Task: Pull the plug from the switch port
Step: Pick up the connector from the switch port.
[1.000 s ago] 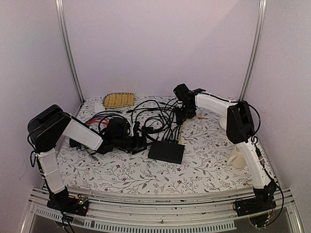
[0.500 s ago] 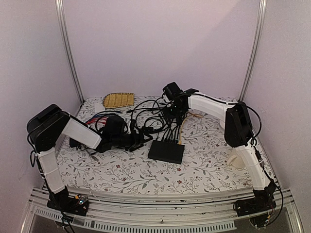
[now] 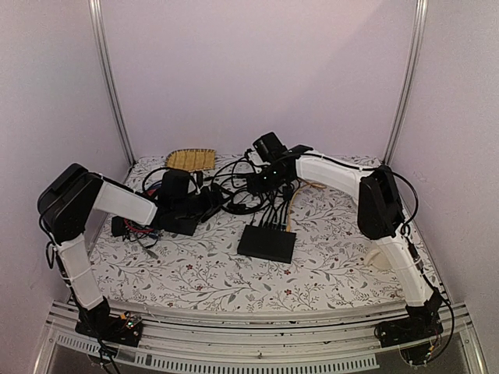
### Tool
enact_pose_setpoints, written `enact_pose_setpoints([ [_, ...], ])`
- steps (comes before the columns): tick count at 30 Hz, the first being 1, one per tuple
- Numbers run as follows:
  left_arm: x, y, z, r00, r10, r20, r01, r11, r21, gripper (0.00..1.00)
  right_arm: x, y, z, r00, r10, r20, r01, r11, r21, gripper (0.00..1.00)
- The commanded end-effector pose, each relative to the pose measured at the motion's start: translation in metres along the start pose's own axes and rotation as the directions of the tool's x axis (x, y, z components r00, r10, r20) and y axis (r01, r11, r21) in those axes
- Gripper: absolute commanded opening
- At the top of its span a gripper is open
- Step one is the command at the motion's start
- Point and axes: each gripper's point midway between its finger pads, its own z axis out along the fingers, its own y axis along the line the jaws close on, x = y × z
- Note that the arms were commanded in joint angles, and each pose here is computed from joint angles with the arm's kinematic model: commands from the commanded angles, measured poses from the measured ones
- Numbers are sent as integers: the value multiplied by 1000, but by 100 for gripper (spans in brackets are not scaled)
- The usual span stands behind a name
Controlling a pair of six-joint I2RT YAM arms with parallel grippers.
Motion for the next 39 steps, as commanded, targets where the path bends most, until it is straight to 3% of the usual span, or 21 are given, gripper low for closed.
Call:
enact_pose_setpoints([
  [1,-18,2,-7,998,-29,61,31,999,-25,83,-9,36,1,999,-17,35,22,989,-149,52],
  [14,-24,12,-19,989,-96,112,101,994,-38,83,12,62,26,999,-51,5,50,966,-252,49],
  [35,-31,18,-32,988,-105,109,109,994,-24,83,40,60,63,998,-50,-48,38,970,-239,48],
  [39,-33,20,-33,988,-109,109,112,994,-18,83,42,60,68,998,-48,-51,35,970,-239,42],
])
